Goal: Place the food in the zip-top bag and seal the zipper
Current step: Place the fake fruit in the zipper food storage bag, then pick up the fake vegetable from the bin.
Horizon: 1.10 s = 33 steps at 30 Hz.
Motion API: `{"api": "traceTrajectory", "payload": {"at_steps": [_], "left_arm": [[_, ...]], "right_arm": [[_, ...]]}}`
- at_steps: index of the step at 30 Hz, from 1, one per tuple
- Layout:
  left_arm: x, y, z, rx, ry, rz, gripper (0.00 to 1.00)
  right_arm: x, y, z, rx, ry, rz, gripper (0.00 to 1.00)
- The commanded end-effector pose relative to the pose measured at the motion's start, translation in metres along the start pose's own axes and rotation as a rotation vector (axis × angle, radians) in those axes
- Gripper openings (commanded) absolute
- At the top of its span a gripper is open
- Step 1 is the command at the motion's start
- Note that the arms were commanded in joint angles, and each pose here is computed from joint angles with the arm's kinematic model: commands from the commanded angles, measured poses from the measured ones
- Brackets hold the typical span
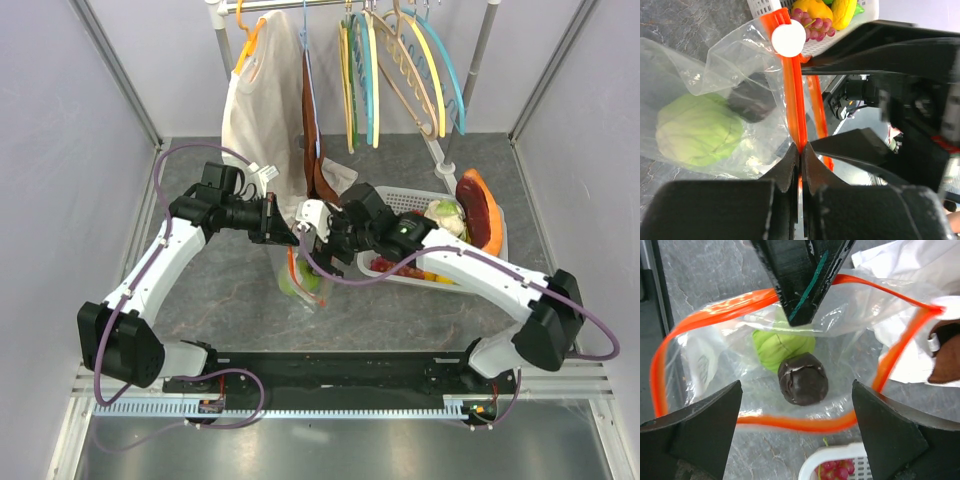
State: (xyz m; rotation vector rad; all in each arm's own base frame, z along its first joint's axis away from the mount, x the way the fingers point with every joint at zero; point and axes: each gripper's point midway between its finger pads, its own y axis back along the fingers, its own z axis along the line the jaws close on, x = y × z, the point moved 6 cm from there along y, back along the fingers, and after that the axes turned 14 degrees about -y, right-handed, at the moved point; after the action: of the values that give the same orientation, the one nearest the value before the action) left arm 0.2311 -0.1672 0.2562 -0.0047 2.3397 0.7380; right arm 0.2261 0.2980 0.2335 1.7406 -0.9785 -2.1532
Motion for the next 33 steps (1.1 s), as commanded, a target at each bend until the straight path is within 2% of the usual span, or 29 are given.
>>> {"api": "traceTrajectory", "payload": {"at_steps": [1, 4, 8, 14, 16, 19, 23, 28, 33], "left_arm": [[0.004, 0.004, -0.004, 0.019, 0.015, 0.000, 0.02], [0.003, 0.005, -0.005, 0.020, 0.008, -0.003, 0.02], [0.003, 0.006, -0.006, 0.021, 0.002, -0.006, 0.02], [0.002, 0.005, -0.006, 0.022, 0.007, -0.005, 0.02], [0.002, 0.005, -0.006, 0.022, 0.007, -0.005, 0.02], [0.003, 0.005, -0.005, 0.018, 0.006, -0.005, 0.02], [0.003, 0.004, -0.004, 0.014, 0.010, -0.002, 0.02], [0.002, 0.004, -0.004, 0.013, 0.006, -0.004, 0.02], [0.002, 0.004, -0.004, 0.017, 0.010, -0.003, 0.02]], "right_arm": [[-0.031, 0.056, 0.015, -0.004, 0.042, -0.148, 0.97], [-0.012, 0.081, 0.020, 0.014, 0.052, -0.131, 0.96], [0.033, 0.101, 0.008, 0.061, -0.049, 0.022, 0.89], [0.103, 0.121, -0.044, 0.223, -0.108, 0.218, 0.79], [0.112, 0.123, -0.058, 0.286, -0.105, 0.257, 0.75], [0.122, 0.119, -0.082, 0.387, -0.154, 0.292, 0.67], [0.126, 0.099, -0.106, 0.428, -0.162, 0.336, 0.66], [0.119, 0.071, -0.132, 0.435, -0.139, 0.325, 0.64], [0.124, 0.040, -0.165, 0.477, -0.119, 0.398, 0.63]]}}
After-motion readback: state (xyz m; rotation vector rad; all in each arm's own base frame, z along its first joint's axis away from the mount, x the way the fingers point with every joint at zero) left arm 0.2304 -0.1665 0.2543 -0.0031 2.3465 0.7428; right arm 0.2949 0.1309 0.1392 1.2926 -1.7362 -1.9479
